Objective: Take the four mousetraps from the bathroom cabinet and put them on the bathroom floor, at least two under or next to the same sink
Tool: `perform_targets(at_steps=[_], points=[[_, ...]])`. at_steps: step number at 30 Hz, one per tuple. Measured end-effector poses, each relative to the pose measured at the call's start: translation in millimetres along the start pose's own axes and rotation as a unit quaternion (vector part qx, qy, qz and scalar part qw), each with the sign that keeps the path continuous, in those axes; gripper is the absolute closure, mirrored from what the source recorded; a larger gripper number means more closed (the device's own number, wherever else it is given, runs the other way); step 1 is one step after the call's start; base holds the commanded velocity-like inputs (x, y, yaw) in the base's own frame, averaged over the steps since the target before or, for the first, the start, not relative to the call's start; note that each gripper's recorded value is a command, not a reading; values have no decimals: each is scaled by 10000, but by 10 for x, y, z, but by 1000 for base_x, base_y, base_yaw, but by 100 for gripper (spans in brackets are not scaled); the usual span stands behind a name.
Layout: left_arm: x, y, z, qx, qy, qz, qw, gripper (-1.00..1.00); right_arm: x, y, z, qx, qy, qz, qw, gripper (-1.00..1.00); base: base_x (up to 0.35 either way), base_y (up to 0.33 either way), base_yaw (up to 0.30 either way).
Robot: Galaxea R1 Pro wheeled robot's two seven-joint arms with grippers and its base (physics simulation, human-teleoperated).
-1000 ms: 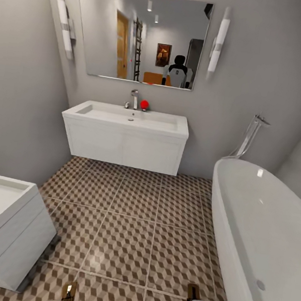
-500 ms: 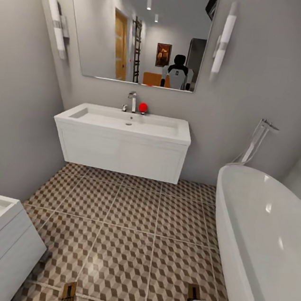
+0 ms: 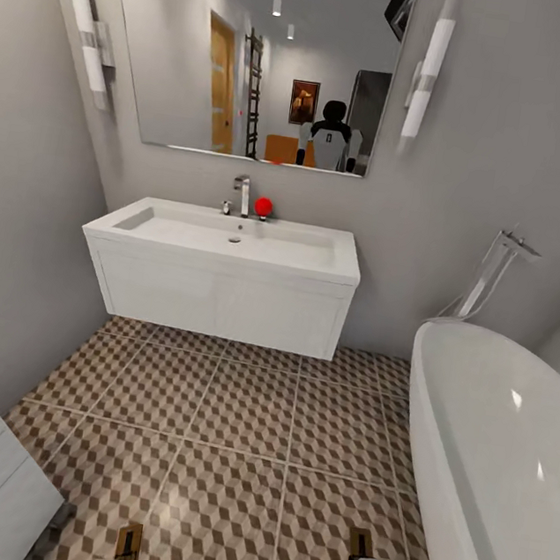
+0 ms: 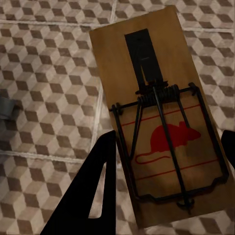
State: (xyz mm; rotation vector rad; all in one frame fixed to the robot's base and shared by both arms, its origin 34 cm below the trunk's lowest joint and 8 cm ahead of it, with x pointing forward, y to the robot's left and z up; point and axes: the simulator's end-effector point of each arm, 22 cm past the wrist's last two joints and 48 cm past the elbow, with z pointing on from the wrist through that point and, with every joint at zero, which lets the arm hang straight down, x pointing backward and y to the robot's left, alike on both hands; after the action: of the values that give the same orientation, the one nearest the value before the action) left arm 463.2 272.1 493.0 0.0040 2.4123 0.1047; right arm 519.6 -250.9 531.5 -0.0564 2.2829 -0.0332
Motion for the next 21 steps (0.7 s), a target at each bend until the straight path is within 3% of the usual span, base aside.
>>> perform_targets(at_steps=[8,21], points=[[3,0,0,0,3,0,10000,100,0,0,2,0,0,0,10000,100,267,0,0],[3,0,2,0,4,1,10000,100,-1,0,4,0,0,0,10000,100,11,0,0]])
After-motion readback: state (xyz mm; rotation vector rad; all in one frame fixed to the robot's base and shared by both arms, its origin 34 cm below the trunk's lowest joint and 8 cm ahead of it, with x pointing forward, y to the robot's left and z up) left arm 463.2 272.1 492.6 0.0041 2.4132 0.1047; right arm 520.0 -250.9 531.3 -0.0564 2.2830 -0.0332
